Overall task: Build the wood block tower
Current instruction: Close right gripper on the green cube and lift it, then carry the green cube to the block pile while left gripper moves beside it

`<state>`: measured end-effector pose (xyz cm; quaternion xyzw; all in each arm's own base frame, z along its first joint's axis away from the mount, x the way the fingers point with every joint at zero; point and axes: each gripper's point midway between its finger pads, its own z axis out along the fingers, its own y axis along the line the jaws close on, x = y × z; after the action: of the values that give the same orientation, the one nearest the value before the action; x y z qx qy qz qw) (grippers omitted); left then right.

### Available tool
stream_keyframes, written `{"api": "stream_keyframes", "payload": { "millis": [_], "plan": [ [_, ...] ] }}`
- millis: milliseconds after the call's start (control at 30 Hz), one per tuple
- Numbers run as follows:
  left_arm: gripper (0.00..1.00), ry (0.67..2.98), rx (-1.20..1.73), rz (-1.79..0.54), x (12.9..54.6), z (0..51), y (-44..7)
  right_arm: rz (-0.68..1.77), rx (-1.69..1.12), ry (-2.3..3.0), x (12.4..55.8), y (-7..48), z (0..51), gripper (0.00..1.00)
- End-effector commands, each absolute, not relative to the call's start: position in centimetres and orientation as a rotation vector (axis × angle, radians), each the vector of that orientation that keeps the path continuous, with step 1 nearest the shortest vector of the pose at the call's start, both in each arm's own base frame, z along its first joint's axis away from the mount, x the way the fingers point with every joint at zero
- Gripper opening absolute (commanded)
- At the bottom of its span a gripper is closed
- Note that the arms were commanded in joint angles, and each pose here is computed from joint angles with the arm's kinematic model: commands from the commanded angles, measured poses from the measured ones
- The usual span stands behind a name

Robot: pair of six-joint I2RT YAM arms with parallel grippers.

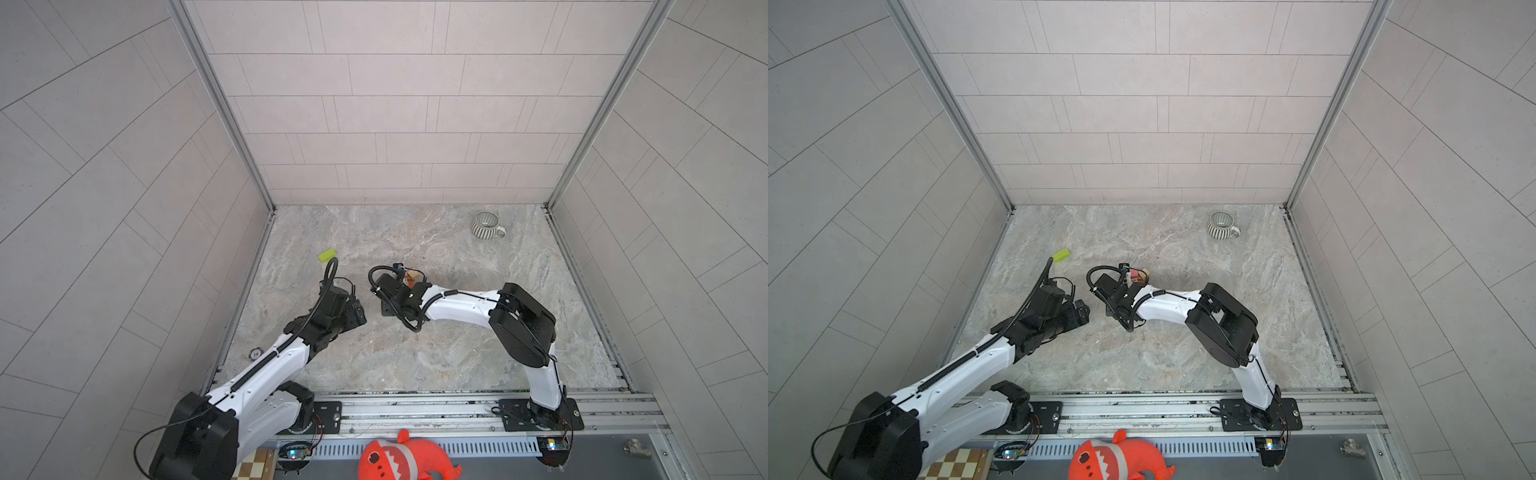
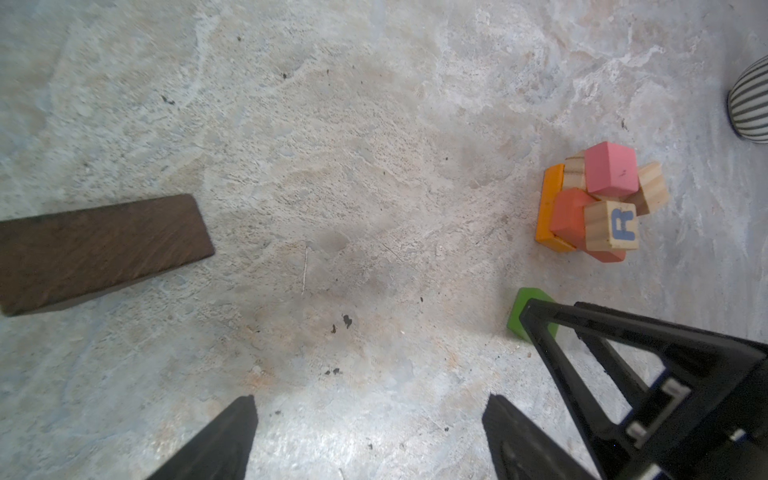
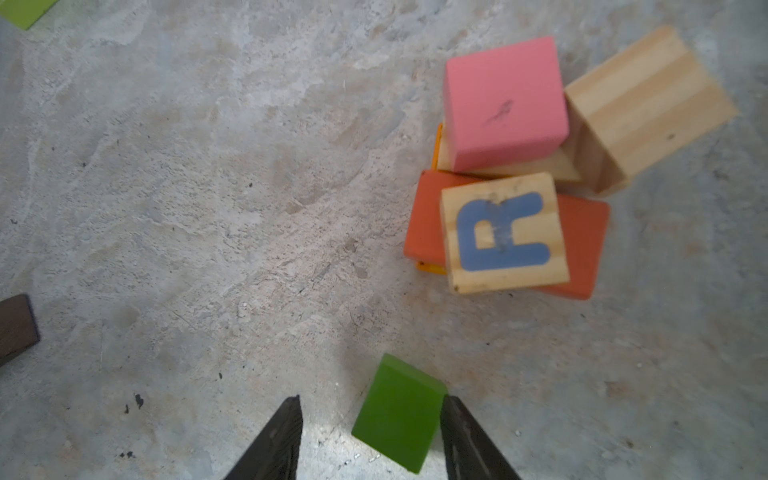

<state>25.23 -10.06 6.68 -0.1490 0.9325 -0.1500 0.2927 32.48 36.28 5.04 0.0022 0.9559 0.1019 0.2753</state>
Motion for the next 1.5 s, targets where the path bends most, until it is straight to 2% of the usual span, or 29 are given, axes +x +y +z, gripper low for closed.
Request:
{"api": "stream_keyframes", "payload": {
  "millis": [0,233,433,700,933,1067,1467],
  "plan": [
    [0.91,2.470,-0.414,-0.398,25.3,6.6,-9.7,0.211,0.050,2.588,32.6,35.5,3.7,0.54],
    [0.91,2.472,-0.412,-0.395,25.2,6.5,-9.7,0.185,0.057,2.603,32.4,34.9,3.0,0.53],
    [0.91,2.470,-0.411,-0.395,25.3,6.6,-9.7,0.202,0.034,2.615,32.3,35.2,2.9,0.40],
    [0.91,2.473,-0.415,-0.390,25.2,6.5,-9.6,0.193,0.012,2.630,31.9,35.0,2.4,0.35],
    [0.91,2.463,-0.421,-0.387,25.2,6.9,-9.4,0.177,-0.018,2.633,31.7,34.7,2.7,0.34],
    [0.91,2.459,-0.420,-0.382,25.2,7.1,-9.3,0.186,-0.040,2.614,31.7,34.4,4.1,0.28],
    [0.91,2.452,-0.402,-0.401,27.1,7.7,-10.2,0.199,-0.170,2.611,31.8,30.5,10.3,0.27]
  ]
}}
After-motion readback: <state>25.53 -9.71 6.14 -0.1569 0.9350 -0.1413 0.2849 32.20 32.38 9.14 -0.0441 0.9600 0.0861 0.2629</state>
